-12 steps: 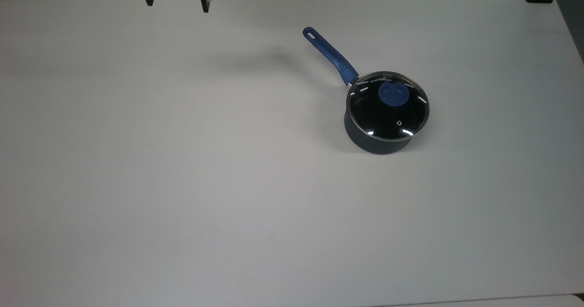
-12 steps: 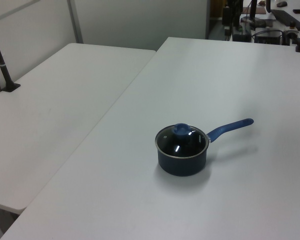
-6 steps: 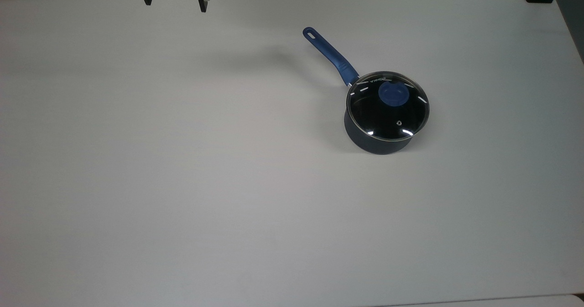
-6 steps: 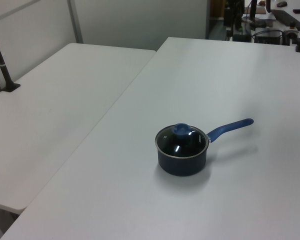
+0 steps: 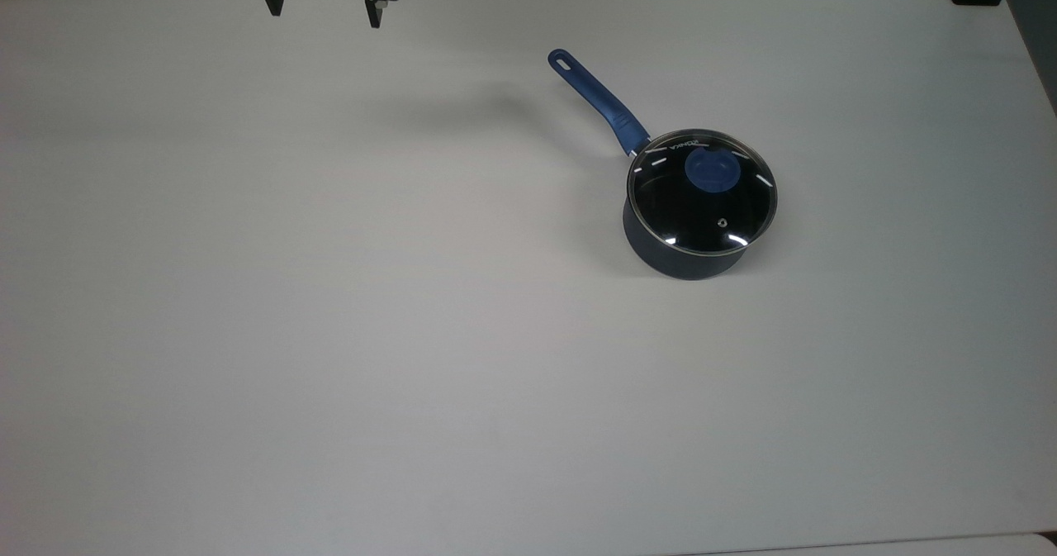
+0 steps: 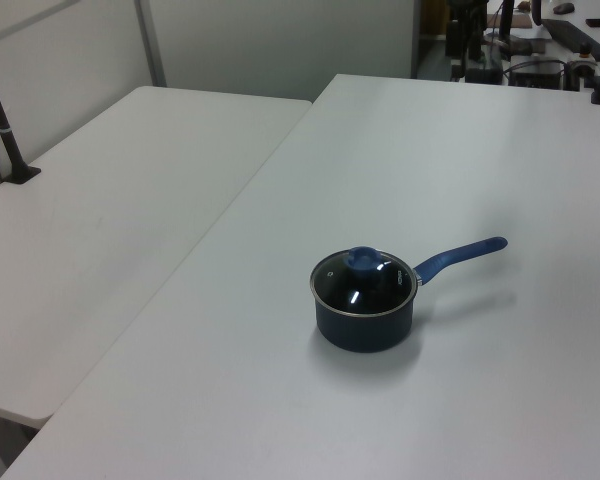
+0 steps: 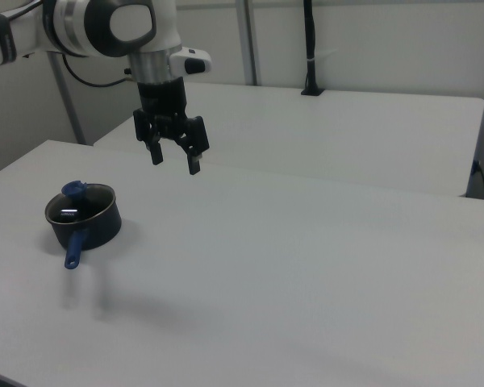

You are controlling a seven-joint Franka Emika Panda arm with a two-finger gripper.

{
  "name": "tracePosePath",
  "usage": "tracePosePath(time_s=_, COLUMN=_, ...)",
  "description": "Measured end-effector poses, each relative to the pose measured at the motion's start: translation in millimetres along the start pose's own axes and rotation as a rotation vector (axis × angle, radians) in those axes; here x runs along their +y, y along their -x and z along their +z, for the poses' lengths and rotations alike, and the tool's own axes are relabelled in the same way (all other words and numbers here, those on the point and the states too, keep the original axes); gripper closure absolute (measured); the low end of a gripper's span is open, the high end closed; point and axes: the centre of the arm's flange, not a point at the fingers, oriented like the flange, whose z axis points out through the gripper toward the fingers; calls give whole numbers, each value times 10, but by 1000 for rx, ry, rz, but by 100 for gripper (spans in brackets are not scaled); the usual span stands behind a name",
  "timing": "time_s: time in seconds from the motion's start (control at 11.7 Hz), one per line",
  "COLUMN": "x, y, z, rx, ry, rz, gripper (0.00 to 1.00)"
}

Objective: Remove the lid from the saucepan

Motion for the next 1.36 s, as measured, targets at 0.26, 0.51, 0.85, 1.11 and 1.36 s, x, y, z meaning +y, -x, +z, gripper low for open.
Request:
tracePosePath(time_s=0.26, x=-18, y=-56, z=108, rx=-19, ry=-3, rz=-2, gripper=0)
tracePosePath(time_s=0.51, x=-35, y=-89, z=172, rx=-30, ry=-3, rz=-25, gripper=0)
tracePosePath(time_s=0.85, x=-146, y=-97, z=159, rx=-27, ry=-15, rz=-47, gripper=0)
tracePosePath(time_s=1.11, x=-499, y=-92, z=85, rx=-12, ry=-27, rz=-105, gripper=0)
tracePosePath(time_s=1.36, x=-1366, y=-31, z=129, rx=-13, ry=-26, rz=-187, gripper=0)
